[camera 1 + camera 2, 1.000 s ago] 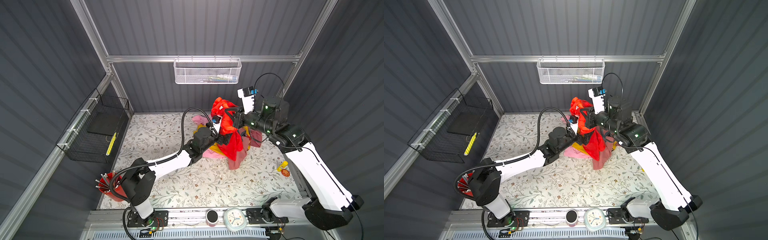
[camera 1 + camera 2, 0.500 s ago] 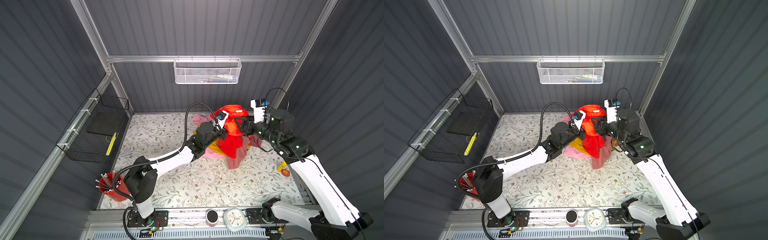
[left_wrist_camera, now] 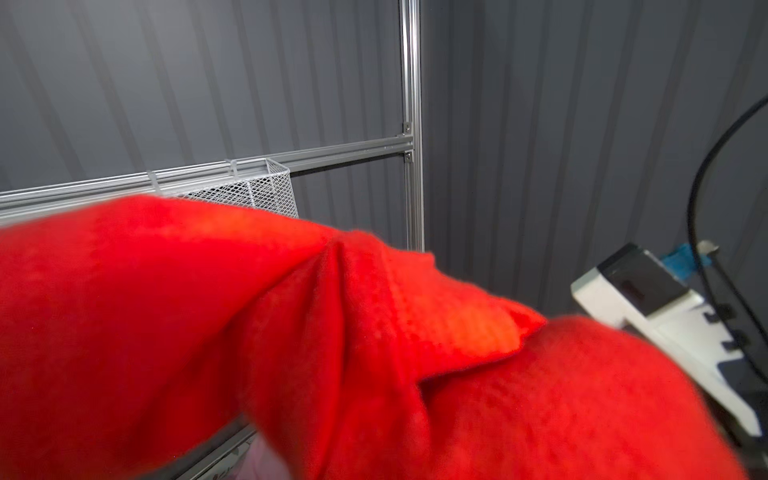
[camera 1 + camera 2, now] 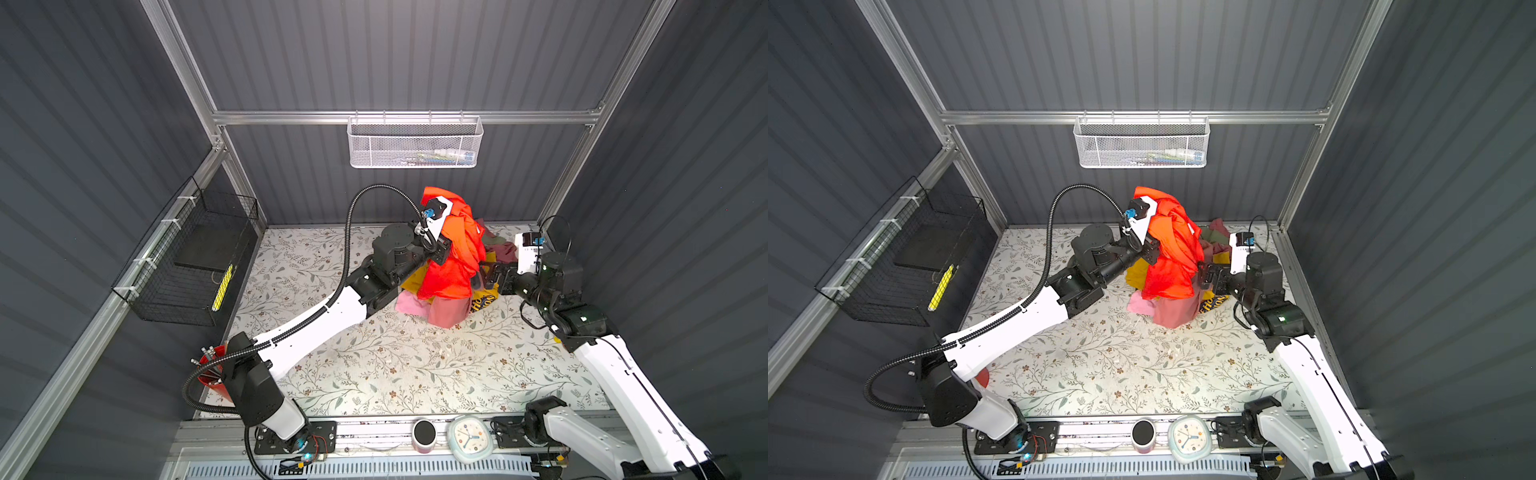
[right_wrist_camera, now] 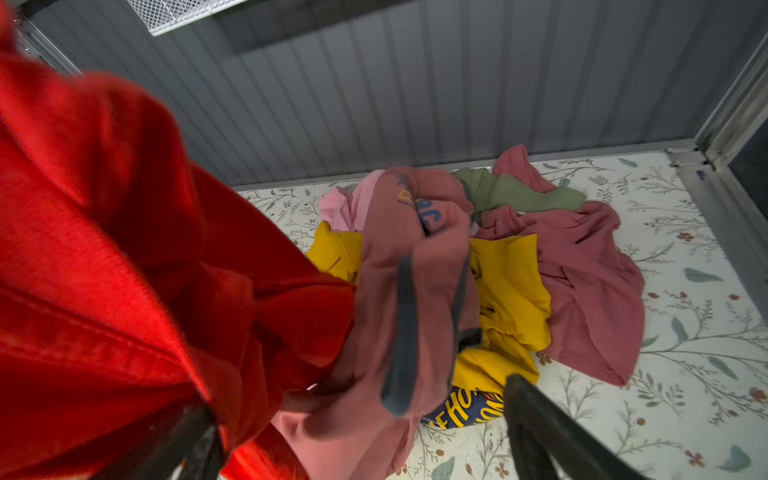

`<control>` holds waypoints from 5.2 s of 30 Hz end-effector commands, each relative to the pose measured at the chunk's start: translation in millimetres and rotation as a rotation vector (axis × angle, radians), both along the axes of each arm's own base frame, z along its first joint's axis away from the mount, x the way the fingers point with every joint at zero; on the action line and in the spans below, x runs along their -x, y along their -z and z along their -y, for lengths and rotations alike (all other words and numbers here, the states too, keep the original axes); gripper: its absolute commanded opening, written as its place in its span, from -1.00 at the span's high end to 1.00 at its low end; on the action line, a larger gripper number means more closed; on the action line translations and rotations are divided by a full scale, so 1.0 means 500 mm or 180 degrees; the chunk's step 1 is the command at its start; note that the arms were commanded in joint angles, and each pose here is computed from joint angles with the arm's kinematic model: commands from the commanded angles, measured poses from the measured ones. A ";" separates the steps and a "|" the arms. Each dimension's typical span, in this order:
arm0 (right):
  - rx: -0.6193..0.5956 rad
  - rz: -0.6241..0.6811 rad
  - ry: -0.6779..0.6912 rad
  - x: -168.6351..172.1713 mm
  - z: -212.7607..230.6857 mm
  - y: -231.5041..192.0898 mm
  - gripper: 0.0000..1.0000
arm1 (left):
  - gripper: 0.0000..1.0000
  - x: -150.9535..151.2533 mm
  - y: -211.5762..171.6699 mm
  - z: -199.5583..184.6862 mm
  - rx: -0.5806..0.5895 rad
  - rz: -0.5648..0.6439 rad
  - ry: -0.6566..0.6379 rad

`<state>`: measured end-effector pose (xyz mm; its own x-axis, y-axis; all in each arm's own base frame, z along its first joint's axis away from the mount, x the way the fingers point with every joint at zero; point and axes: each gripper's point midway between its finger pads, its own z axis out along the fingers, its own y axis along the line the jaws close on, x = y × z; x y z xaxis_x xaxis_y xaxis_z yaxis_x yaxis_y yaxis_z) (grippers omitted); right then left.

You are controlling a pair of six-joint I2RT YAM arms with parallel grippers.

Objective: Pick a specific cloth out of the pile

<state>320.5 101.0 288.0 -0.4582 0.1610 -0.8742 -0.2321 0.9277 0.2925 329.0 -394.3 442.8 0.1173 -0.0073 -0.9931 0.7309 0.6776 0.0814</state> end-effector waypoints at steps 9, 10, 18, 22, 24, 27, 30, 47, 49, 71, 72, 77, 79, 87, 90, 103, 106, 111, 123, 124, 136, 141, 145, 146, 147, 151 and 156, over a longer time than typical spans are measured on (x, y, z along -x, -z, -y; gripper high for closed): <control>0.0024 -0.0475 0.0135 -0.005 0.025 0.169 -0.98 | 1.00 0.009 -0.136 -0.082 0.0056 0.0302 -0.0458; 0.0025 -0.0499 0.0157 -0.003 0.029 0.176 -0.98 | 1.00 0.008 -0.136 -0.092 0.0015 0.0320 -0.0533; 0.0133 -0.0617 0.0339 0.026 0.068 0.216 -0.98 | 1.00 -0.019 -0.117 -0.227 -0.0488 0.0307 -0.1411; 0.0157 -0.0566 0.0343 0.035 0.076 0.210 -0.98 | 1.00 -0.053 -0.089 -0.317 -0.0598 0.0133 -0.1795; 0.0135 -0.0502 0.0297 0.038 0.072 0.197 -0.98 | 1.00 -0.063 -0.075 -0.367 -0.0638 0.0071 -0.1971; 0.0024 -0.0395 0.0071 0.045 0.047 0.175 -0.98 | 1.00 -0.070 -0.057 -0.424 -0.0796 0.0053 -0.2237; -0.0080 -0.0368 -0.0177 0.050 0.020 0.160 -0.98 | 1.00 -0.075 -0.040 -0.456 -0.1038 0.0050 -0.2465; -0.0051 -0.0255 -0.0215 0.067 0.021 0.168 -0.98 | 1.00 -0.180 0.086 -0.607 -0.1232 -0.0340 -0.2900; -0.0047 -0.0257 -0.0202 0.068 0.022 0.170 -0.98 | 1.00 -0.193 0.082 -0.625 -0.1153 -0.0372 -0.2909; -0.0105 -0.0351 -0.0191 0.066 0.020 0.176 -0.98 | 1.00 -0.346 0.087 -0.674 -0.0507 -0.0019 -0.3182; -0.0111 -0.0365 -0.0187 0.067 0.020 0.178 -0.98 | 1.00 -0.344 0.092 -0.671 -0.0451 -0.0029 -0.3146; -0.0107 -0.0366 -0.0180 0.072 0.022 0.180 -0.98 | 1.00 -0.312 0.193 -0.670 -0.0482 -0.0358 -0.3040; -0.0111 -0.0363 -0.0187 0.073 0.021 0.180 -0.98 | 1.00 -0.284 0.244 -0.671 -0.0500 -0.0575 -0.2977; -0.0293 -0.0425 -0.0333 0.066 -0.002 0.174 -0.98 | 1.00 -0.158 0.407 -0.680 -0.0368 -0.1666 -0.2841; -0.0345 -0.0449 -0.0416 0.064 -0.013 0.168 -0.98 | 1.00 -0.132 0.447 -0.683 -0.0503 -0.2041 -0.2851; -0.0291 -0.0523 -0.0349 0.069 -0.004 0.180 -0.98 | 1.00 -0.109 0.661 -0.691 -0.0926 -0.3212 -0.2924; -0.0255 -0.0552 -0.0345 0.071 -0.002 0.184 -0.98 | 1.00 -0.104 0.725 -0.706 -0.0966 -0.3688 -0.2892; -0.0229 -0.0580 -0.0345 0.072 -0.001 0.191 -0.98 | 0.99 -0.079 0.801 -0.712 -0.1259 -0.4210 -0.2845; -0.0199 -0.0587 -0.0349 0.070 0.000 0.196 -0.98 | -0.53 -0.068 0.761 -0.710 -0.1168 -0.4204 -0.2849; -0.0198 -0.0588 -0.0351 0.070 0.000 0.196 -0.98 | -0.56 -0.070 0.747 -0.713 -0.1140 -0.4156 -0.2871; -0.0157 -0.0545 -0.0359 0.070 0.001 0.192 -0.98 | -0.76 -0.024 0.604 -0.738 -0.0825 -0.3763 -0.3094; -0.0149 -0.0529 -0.0359 0.066 0.002 0.188 -0.98 | -0.82 -0.008 0.559 -0.685 -0.0745 -0.3461 -0.2912; -0.0147 -0.0542 -0.0361 0.063 0.001 0.187 -0.98 | -1.00 -0.014 0.576 -0.621 -0.0787 -0.3438 -0.2590; -0.0145 -0.0545 -0.0362 0.063 0.001 0.187 -0.98 | -1.00 -0.018 0.588 -0.609 -0.0788 -0.3490 -0.2524; -0.0141 -0.0551 -0.0361 0.063 0.001 0.187 -0.98 | -1.00 -0.022 0.603 -0.600 -0.0792 -0.3551 -0.2488; -0.0067 -0.0552 -0.0248 0.060 0.015 0.187 -0.98 | -1.00 -0.030 0.667 -0.600 -0.0948 -0.3757 -0.2579; -0.0009 -0.0581 -0.0187 0.061 0.023 0.193 -0.98 | -0.99 -0.046 0.741 -0.604 -0.1161 -0.3916 -0.2686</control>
